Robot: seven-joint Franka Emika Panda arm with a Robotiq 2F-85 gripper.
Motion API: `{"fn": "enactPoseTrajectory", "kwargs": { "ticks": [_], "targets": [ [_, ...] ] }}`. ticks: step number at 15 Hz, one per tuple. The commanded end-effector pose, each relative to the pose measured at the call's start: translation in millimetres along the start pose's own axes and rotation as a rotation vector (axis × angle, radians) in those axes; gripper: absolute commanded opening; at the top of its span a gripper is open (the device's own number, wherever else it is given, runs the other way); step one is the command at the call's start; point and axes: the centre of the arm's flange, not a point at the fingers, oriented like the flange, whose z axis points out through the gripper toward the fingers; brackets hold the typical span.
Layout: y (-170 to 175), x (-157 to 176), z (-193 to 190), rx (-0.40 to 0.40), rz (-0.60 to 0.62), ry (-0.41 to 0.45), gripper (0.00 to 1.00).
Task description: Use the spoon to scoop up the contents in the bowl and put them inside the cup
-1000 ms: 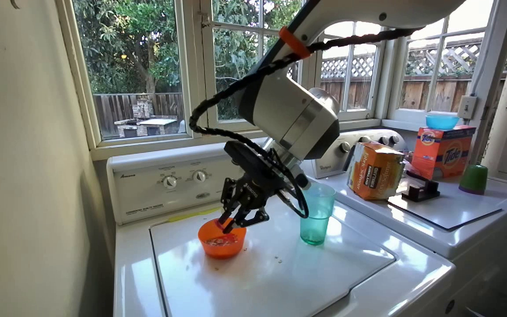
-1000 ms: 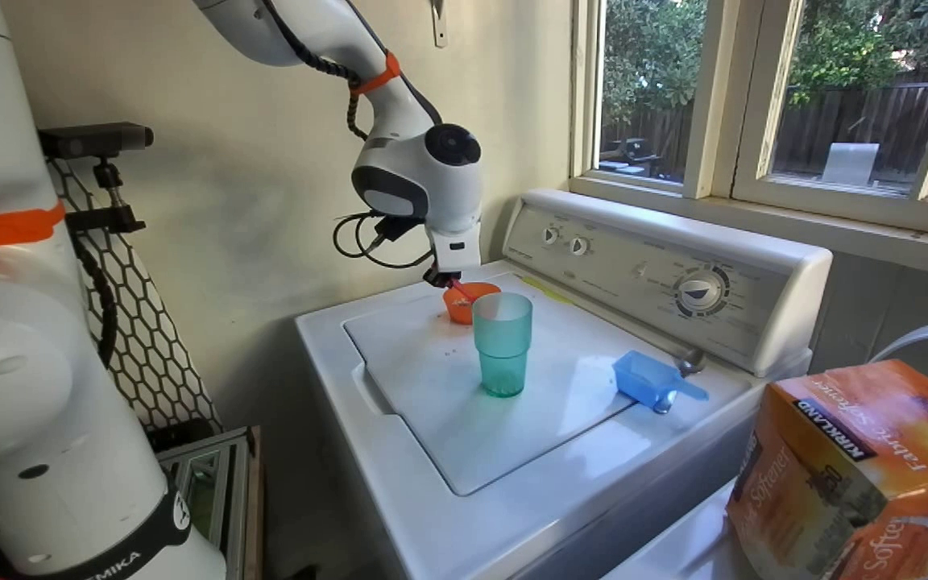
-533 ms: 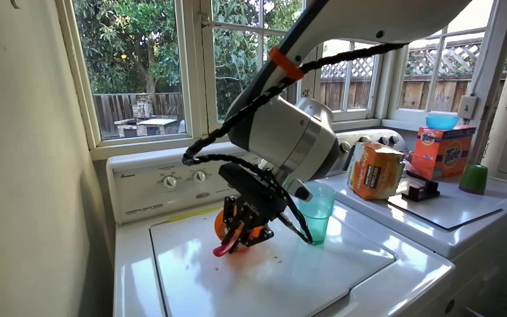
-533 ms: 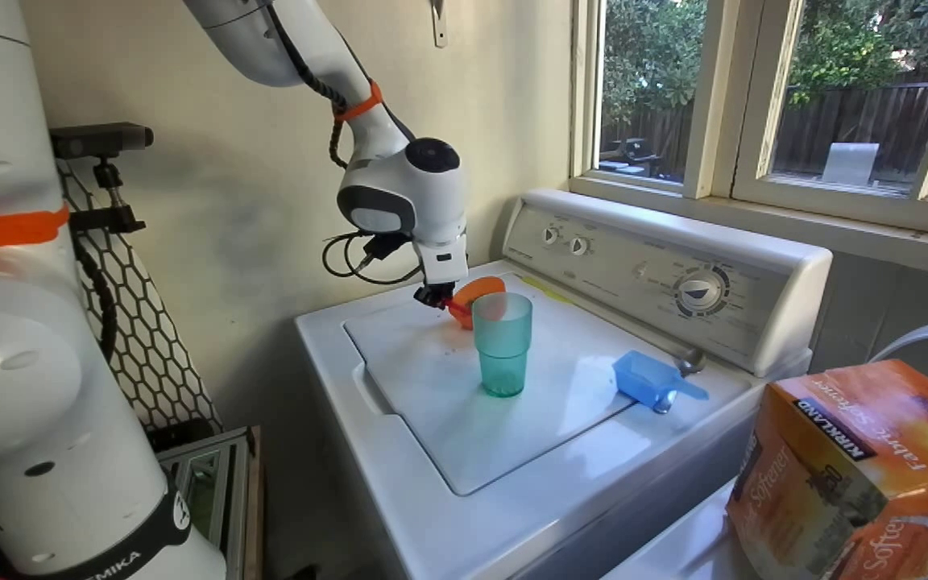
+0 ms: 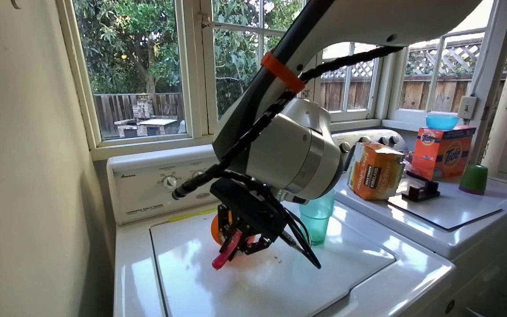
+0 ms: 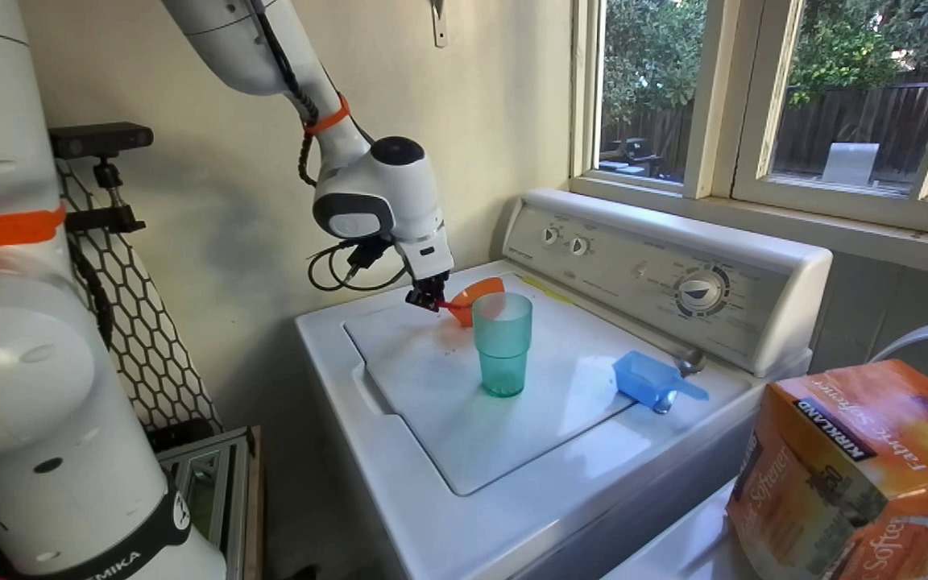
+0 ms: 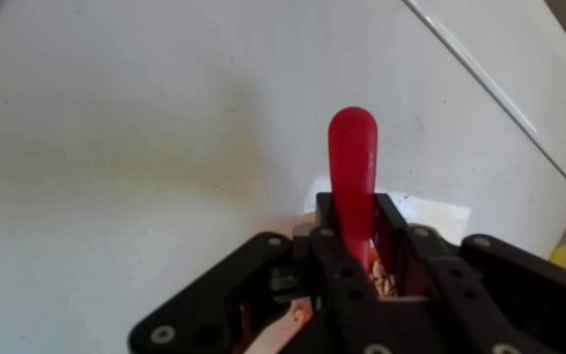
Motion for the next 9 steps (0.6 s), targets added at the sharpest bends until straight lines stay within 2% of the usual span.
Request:
{"fn": "enactPoseTrajectory", "kwargs": {
  "ticks": [1,9],
  "targets": [
    [-7,-11,-16,0.009,-0.059,0.064,0.06],
    [-21,-8,-35,0.026,-0.159,0.150,0.06]
  ]
}}
